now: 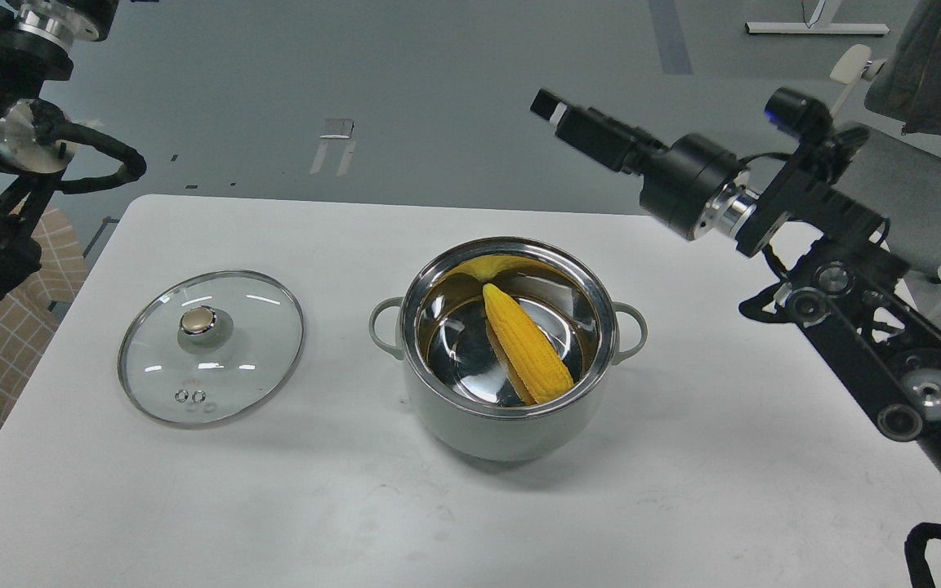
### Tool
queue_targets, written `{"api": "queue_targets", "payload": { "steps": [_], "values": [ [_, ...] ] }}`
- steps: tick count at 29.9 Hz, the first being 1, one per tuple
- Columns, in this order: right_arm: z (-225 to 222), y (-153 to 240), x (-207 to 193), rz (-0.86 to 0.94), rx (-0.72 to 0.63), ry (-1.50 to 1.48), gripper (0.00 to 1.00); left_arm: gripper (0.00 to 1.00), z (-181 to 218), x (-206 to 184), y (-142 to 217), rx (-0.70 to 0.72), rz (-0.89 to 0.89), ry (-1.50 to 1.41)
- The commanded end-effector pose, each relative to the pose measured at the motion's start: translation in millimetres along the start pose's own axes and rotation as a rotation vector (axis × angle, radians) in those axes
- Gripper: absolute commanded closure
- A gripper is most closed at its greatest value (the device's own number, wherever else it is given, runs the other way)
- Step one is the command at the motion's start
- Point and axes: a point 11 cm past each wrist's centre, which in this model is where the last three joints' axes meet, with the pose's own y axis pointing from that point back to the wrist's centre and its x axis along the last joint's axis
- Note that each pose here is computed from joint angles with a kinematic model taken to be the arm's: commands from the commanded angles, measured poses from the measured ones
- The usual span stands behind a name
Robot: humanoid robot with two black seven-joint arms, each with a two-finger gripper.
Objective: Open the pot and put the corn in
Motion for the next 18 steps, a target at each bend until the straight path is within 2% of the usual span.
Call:
{"api": "queue_targets", "payload": {
  "steps": [1, 3, 6, 10, 13, 15, 18],
  "values": [
    [-4, -3, 54, 0.135, 0.030, -0.086, 0.00, 0.02, -2, 1, 1, 0.001, 0.003, 0.007],
    [5, -5, 89, 0.220, 0.036, -0.223, 0.00, 0.02, -4, 3, 2, -0.002, 0.018, 0.017],
    [20, -5, 121, 0.295, 0.030, -0.355, 0.00, 0.02, -5, 4, 3, 0.002, 0.019, 0.024],
    [58, 19, 177, 0.461, 0.015, -0.580, 0.00, 0.02, -9, 3, 5, 0.000, 0.001, 0.104],
    [110, 49, 194, 0.584, -0.041, -0.806, 0.00, 0.02, -19, 4, 4, -0.014, 0.032, 0.209],
    [128, 64, 198, 0.636, -0.055, -0.883, 0.00, 0.02, -25, -2, 4, -0.016, 0.035, 0.247],
    [143, 72, 188, 0.653, -0.007, -1.040, 0.00, 0.02, -30, -8, 3, -0.033, 0.034, 0.307]
  ]
}}
